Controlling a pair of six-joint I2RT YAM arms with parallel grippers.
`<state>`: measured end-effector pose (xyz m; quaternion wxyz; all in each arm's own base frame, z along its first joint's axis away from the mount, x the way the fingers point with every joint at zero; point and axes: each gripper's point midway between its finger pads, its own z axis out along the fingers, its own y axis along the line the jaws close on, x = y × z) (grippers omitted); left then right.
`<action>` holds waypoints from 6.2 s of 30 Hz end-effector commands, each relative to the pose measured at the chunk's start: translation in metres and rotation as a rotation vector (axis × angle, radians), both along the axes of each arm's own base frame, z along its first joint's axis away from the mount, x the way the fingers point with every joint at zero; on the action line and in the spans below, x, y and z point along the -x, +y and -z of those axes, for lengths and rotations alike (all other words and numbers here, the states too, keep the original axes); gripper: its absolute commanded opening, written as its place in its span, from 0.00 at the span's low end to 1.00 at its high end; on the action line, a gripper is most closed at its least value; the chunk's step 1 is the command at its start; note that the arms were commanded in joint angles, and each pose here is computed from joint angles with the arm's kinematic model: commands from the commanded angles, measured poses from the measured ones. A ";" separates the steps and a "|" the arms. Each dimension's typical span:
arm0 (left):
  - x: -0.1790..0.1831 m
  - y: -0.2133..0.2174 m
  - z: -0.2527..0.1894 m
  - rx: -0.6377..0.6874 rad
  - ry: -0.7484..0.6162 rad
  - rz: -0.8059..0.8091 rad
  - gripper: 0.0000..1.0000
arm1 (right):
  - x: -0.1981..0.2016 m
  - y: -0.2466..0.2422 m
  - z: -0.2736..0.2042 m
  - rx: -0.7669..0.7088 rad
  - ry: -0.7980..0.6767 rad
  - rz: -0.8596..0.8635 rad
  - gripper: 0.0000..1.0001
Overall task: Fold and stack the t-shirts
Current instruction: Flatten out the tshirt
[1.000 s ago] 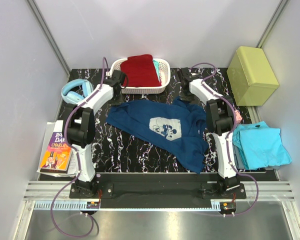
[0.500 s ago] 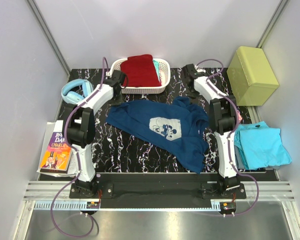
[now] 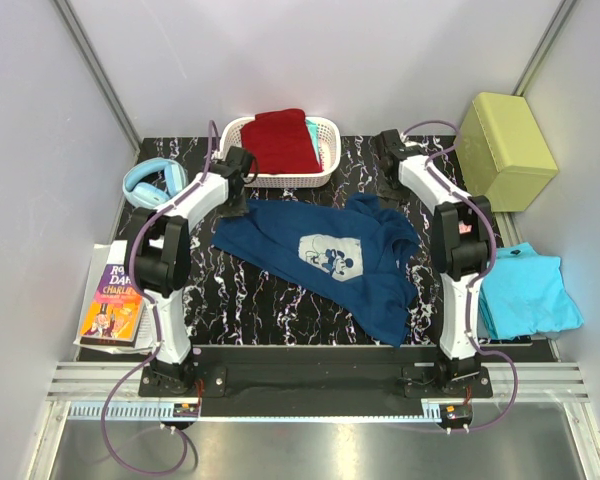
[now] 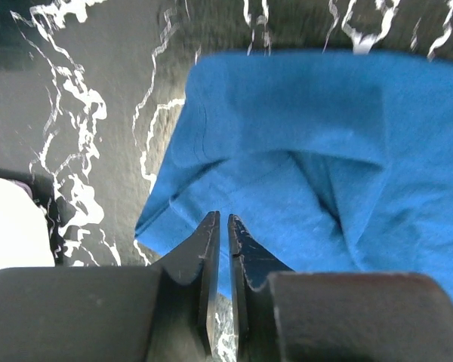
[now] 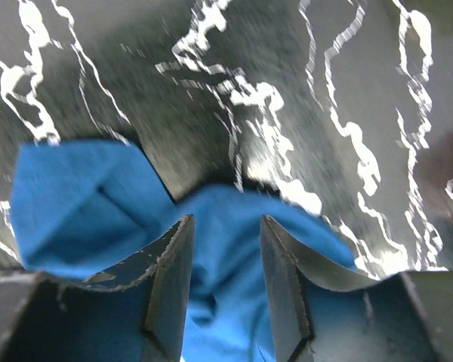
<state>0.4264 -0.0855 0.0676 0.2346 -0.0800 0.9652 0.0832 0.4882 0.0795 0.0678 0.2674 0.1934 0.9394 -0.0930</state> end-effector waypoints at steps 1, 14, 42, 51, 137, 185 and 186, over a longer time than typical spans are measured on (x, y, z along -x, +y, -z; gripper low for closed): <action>-0.002 -0.003 -0.018 0.016 -0.067 0.002 0.13 | 0.009 0.005 -0.048 -0.066 -0.096 0.012 0.49; -0.001 -0.031 -0.047 0.074 -0.141 0.035 0.38 | 0.029 0.004 -0.027 -0.046 0.008 -0.024 0.51; 0.034 -0.059 -0.045 0.083 -0.136 0.103 0.38 | 0.020 0.011 0.036 -0.038 0.105 -0.059 0.46; 0.044 -0.060 -0.036 0.073 -0.117 0.116 0.37 | 0.027 0.008 0.048 -0.032 0.133 -0.039 0.00; 0.027 -0.091 -0.049 0.340 -0.141 0.062 0.99 | 0.229 0.040 -0.159 -0.125 -0.290 -0.319 0.62; 0.035 -0.055 0.033 0.296 0.022 -0.041 0.49 | 0.230 0.033 -0.114 -0.050 -0.197 -0.307 0.61; 0.034 -0.054 0.032 0.294 0.020 -0.041 0.47 | 0.231 0.032 -0.114 -0.049 -0.196 -0.306 0.61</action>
